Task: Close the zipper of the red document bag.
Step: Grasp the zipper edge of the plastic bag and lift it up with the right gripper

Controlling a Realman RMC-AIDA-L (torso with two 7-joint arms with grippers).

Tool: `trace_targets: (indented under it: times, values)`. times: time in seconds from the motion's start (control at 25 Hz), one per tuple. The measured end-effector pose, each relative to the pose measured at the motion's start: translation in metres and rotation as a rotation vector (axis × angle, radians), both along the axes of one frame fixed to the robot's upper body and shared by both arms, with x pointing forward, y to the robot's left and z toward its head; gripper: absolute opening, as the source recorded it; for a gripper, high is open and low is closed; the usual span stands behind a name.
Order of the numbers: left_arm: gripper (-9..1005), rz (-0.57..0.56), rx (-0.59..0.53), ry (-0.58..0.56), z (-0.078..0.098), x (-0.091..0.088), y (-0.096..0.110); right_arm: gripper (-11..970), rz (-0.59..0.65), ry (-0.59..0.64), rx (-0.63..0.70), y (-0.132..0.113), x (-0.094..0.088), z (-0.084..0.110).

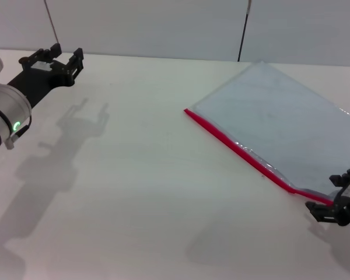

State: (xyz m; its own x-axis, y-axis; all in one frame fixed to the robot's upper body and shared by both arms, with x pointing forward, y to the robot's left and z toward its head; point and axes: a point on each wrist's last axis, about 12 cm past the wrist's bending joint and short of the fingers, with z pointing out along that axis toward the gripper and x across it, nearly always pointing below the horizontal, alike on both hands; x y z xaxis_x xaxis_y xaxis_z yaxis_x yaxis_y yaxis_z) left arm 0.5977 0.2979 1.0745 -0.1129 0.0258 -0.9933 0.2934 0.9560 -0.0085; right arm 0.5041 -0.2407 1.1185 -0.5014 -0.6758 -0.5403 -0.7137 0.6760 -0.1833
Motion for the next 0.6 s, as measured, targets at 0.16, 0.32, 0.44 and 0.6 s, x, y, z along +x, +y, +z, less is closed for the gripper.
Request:
trace_targets:
  times: [0.16,0.32,0.44,0.6]
  values:
    - [512,-0.001,0.000,-0.001,0.000,0.001,0.000,754,-0.007,0.002,-0.041,-0.003,0.000,-0.002]
    - [512,-0.001,0.000,-0.002,0.001,0.001,0.000,752,-0.024,0.003,-0.092,-0.004,0.001,-0.008]
    - [512,0.000,-0.001,-0.003,0.001,0.001,0.000,751,-0.038,0.003,-0.130,-0.004,0.005,-0.013]
    - [512,-0.003,-0.001,-0.006,0.002,0.003,-0.001,750,-0.037,-0.003,-0.151,0.002,0.009,-0.017]
